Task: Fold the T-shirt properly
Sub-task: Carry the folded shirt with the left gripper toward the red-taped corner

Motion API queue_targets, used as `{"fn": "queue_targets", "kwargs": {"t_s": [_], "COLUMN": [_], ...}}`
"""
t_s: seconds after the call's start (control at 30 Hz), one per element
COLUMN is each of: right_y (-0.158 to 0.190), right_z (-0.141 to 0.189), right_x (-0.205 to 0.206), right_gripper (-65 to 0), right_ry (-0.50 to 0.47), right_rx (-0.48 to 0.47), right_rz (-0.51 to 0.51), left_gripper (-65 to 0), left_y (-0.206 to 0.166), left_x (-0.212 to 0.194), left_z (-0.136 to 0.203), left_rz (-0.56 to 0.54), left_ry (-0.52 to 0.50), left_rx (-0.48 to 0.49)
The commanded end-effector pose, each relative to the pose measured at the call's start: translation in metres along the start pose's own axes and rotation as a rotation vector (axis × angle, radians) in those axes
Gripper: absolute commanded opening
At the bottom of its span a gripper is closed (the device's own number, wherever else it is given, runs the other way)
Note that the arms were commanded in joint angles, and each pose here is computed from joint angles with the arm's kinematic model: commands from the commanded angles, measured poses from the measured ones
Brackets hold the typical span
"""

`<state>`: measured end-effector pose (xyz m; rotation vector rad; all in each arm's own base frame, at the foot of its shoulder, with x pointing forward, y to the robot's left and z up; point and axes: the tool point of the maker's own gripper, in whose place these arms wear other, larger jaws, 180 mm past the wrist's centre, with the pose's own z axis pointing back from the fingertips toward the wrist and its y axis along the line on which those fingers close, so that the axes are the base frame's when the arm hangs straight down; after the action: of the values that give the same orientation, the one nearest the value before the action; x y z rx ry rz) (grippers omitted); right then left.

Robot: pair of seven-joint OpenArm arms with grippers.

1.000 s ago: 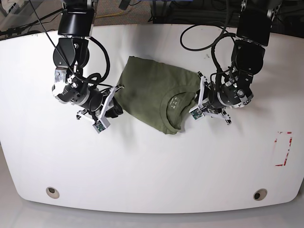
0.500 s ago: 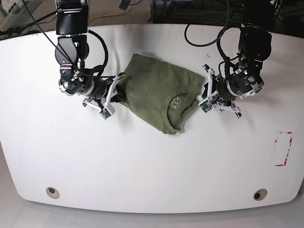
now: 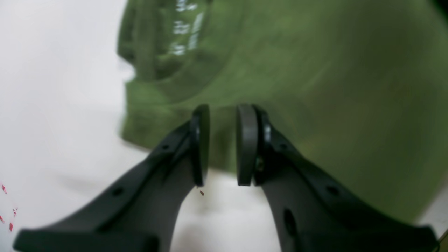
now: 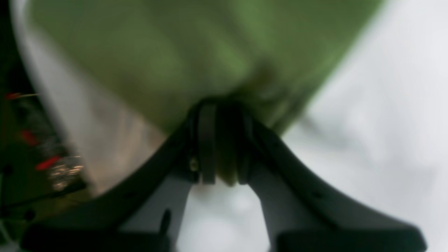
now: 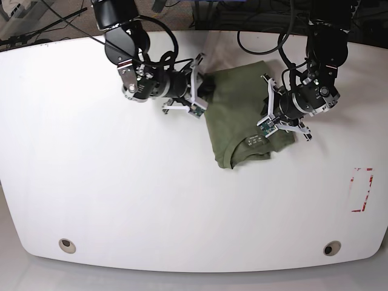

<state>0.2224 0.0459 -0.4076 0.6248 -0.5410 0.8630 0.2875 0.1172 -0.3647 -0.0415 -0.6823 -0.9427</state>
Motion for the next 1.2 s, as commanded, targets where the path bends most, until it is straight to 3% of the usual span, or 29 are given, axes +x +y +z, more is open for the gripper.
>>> {"fn": "queue_targets", "kwargs": {"t_s": [0.0,0.1,0.2,0.3,0.57,0.87,1.0,1.17], "right_y": [0.018,0.021,0.012,0.001,-0.021,-0.021,-0.021,-0.020], "right_z": [-0.006,-0.008,-0.003,0.005,0.019,0.020,0.019,0.025], "right_x": [0.028,0.030,0.033,0.036,0.025,0.024,0.025,0.034], "right_gripper": [-56.4,-56.4,-56.4,-56.4,-56.6,-56.8,-56.8,-56.8], "right_ry": [-0.069,-0.065,-0.082,-0.102,-0.084,-0.083,-0.086,-0.108], "right_rx": [0.046,0.056,0.031,-0.004,-0.060,-0.061,-0.060,-0.073], "right_rz": [0.032,0.031,0.007,-0.006,-0.014,-0.013,-0.014,0.009], "left_gripper": [-54.0,-50.3,-34.0,-25.1,-23.6,-23.7,-23.6,-23.6], "left_y": [0.003,0.003,0.009,0.016,0.014,-0.034,-0.050,-0.042], "left_x": [0.020,0.023,0.030,0.034,0.050,0.043,0.024,-0.038], "left_z": [0.002,0.002,0.000,0.000,-0.007,-0.033,-0.049,-0.065], "left_rz": [0.006,0.027,0.161,0.255,0.412,0.471,0.510,0.536], "left_ry": [-0.063,-0.076,-0.099,-0.120,-0.184,-0.180,-0.146,-0.003], "left_rx": [0.017,0.020,0.071,0.113,0.149,0.055,0.031,0.041]}}
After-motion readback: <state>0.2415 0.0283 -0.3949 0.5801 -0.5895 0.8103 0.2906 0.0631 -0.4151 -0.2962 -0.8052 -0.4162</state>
